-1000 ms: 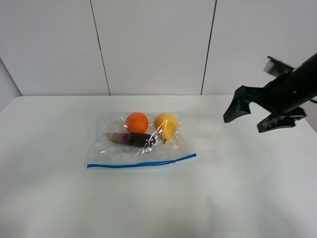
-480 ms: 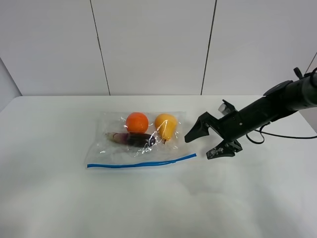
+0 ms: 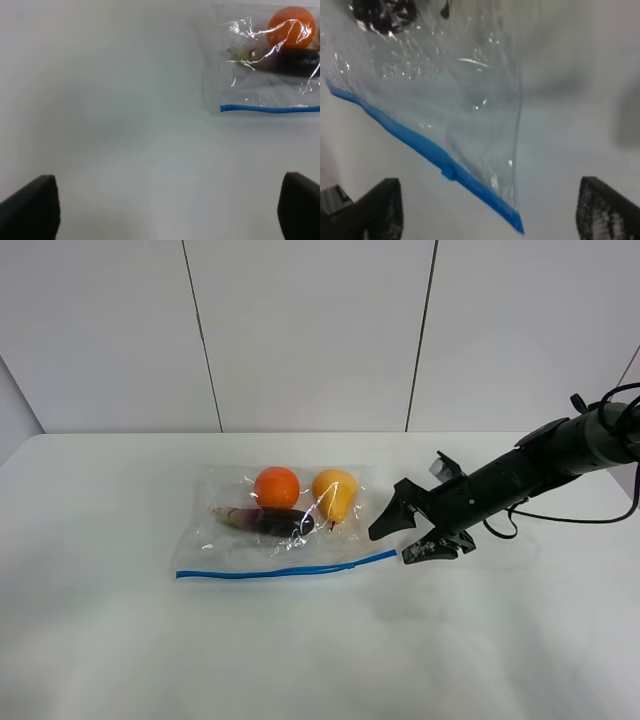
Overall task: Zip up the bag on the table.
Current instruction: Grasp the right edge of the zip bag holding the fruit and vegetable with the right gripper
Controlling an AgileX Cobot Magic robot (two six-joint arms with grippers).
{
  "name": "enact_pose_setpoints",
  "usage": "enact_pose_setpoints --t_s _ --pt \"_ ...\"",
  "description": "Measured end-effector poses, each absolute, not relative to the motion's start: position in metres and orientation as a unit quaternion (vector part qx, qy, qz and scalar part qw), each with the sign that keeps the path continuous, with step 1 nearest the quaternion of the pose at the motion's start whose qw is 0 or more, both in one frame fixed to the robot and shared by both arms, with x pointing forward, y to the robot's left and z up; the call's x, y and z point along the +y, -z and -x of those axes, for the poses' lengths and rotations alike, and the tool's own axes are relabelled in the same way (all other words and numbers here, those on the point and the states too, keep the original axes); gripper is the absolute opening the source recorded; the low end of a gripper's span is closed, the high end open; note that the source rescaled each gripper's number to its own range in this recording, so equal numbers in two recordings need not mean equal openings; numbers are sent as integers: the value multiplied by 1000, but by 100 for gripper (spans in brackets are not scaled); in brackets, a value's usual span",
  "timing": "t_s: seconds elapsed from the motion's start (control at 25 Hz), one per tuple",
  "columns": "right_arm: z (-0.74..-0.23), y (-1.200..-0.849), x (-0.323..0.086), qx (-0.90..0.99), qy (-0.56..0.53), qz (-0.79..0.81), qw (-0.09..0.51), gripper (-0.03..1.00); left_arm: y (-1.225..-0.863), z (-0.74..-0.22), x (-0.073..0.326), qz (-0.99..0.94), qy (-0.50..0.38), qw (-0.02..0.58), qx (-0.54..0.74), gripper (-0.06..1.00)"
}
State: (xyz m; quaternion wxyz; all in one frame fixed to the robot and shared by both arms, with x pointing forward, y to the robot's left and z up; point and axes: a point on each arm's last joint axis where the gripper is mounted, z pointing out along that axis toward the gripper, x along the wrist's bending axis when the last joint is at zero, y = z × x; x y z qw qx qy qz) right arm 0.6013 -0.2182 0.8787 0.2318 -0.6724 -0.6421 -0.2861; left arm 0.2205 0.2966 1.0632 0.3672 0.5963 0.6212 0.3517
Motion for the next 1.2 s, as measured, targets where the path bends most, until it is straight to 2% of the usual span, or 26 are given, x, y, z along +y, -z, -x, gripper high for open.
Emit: enact_pose_setpoints --t_s 0.32,0.76,1.0,1.2 --pt "-611 -880 -201 -657 283 651 254 54 -1063 -220 297 -596 -352 367 621 100" --pt "-606 -875 -207 -679 235 652 244 46 -1063 -221 297 -596 -352 368 621 100" --pt "-607 -875 -207 -676 237 654 244 32 -1063 -221 297 -596 -352 368 621 100" --pt "-608 -875 -207 -672 242 657 241 26 -1063 -221 297 -596 -352 368 621 100"
